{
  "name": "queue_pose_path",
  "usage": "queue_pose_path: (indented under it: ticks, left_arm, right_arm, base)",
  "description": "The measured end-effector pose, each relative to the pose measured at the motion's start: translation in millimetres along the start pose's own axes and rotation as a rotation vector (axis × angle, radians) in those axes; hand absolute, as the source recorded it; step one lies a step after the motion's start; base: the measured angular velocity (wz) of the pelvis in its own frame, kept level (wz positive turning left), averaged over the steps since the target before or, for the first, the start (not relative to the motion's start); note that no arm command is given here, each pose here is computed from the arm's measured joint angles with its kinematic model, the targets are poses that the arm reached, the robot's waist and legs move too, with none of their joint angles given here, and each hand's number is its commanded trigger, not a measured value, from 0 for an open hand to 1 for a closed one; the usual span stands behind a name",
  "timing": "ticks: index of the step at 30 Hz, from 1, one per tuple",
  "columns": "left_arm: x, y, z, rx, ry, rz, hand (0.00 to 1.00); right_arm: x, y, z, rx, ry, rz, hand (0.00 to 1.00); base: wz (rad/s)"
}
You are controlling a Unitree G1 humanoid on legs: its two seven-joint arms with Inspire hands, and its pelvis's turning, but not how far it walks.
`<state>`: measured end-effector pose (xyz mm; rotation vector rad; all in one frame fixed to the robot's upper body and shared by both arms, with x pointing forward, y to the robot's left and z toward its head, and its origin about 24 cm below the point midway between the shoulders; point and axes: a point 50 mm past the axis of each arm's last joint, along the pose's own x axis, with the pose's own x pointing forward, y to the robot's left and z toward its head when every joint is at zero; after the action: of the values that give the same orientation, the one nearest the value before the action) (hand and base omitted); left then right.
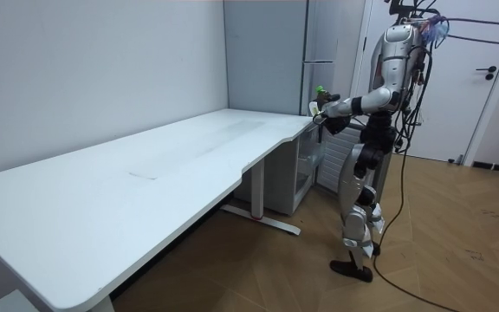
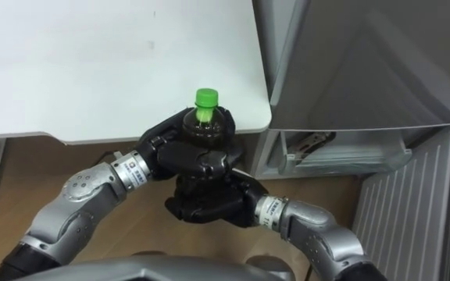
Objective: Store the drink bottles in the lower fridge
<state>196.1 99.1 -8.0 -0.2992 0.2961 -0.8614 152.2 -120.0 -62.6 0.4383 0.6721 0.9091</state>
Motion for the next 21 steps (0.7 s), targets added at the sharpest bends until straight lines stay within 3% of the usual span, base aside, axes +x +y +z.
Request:
queue_pose_path:
  ticks: [16,17,18,21]
  left_arm:
    - [0.0,0.2,0.2,-0.001,-0.001,0.001,1.0]
    - [0.0,0.2,0.2,-0.001,-0.001,0.001,0.79]
    - [0.0,0.2,0.2,-0.001,-0.002,0.001,0.0]
    - [-0.1,0.4,0.4,-0.003,-0.003,0.002,0.0]
  right_arm:
    - [0.0,0.0,0.2,-0.001,-0.002,0.0,1.0]
    - [0.0,0.0,0.2,-0.001,-0.002,0.0,1.0]
    - [0.0,0.0,0.2,-0.001,-0.002,0.0,1.0]
    - [0.0,0.0,0.5,-0.003,-0.004,0.0,1.0]
  base:
    - [0.0]
    - [0.0]
    - [0.0]
    - [0.0]
